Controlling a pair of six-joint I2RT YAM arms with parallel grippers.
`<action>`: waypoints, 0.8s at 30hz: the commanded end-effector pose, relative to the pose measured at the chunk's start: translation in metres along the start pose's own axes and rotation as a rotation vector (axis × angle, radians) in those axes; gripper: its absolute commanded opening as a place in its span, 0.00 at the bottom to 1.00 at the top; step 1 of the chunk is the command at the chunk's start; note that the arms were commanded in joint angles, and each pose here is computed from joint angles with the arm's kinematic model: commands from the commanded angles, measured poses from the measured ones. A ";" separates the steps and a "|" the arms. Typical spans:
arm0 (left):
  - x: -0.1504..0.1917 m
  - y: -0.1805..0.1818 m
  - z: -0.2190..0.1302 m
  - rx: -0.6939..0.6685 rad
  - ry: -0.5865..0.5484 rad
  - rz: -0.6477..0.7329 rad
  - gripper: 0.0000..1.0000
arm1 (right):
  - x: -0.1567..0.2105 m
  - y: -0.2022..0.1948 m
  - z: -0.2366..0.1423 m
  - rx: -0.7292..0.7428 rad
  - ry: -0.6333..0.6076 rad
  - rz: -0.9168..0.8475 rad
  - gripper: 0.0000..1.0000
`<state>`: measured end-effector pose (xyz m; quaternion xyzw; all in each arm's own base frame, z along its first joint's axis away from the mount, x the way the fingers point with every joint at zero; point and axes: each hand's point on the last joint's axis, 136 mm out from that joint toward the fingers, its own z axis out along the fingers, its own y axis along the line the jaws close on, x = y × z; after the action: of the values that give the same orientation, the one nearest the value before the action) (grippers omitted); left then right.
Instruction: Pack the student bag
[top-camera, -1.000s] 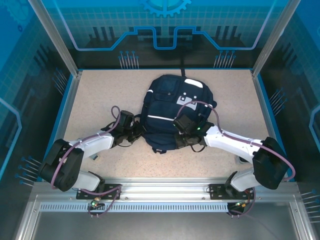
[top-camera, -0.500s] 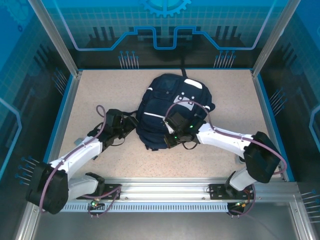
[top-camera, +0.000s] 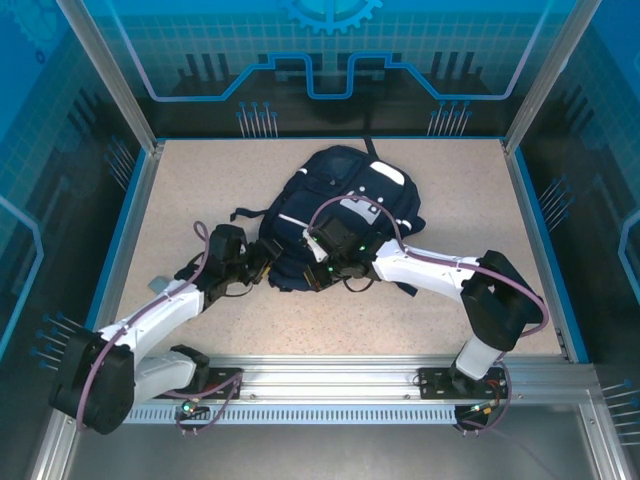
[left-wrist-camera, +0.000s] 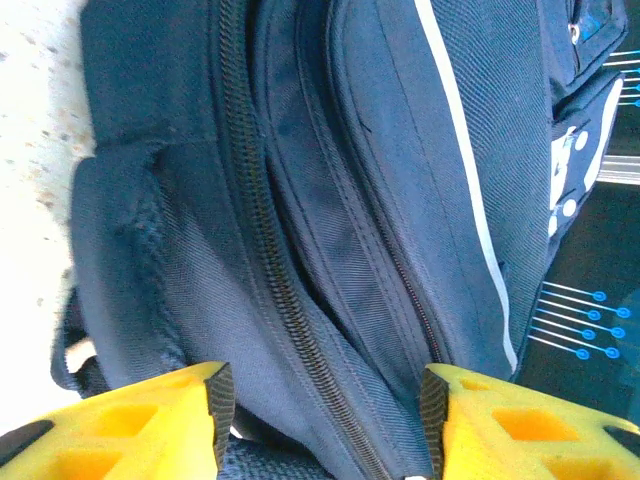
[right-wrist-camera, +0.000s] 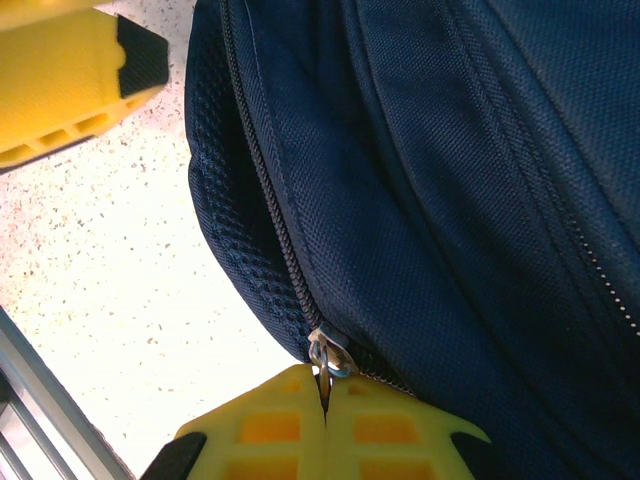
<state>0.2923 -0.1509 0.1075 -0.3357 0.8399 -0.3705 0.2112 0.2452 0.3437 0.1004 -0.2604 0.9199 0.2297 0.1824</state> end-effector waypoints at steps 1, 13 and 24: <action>0.006 -0.014 0.007 0.030 0.039 -0.004 0.51 | -0.010 0.027 -0.005 -0.085 -0.035 -0.052 0.00; 0.004 -0.003 0.034 -0.039 0.051 -0.040 0.48 | 0.004 0.021 -0.005 -0.041 0.002 -0.074 0.00; -0.004 0.013 0.038 -0.116 0.008 -0.006 0.11 | 0.029 -0.026 -0.016 0.188 0.026 -0.065 0.00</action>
<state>0.3045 -0.1660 0.0670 -0.3553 0.8574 -0.3369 0.1587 0.2389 0.3281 0.0883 -0.2732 0.9253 0.1814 0.1904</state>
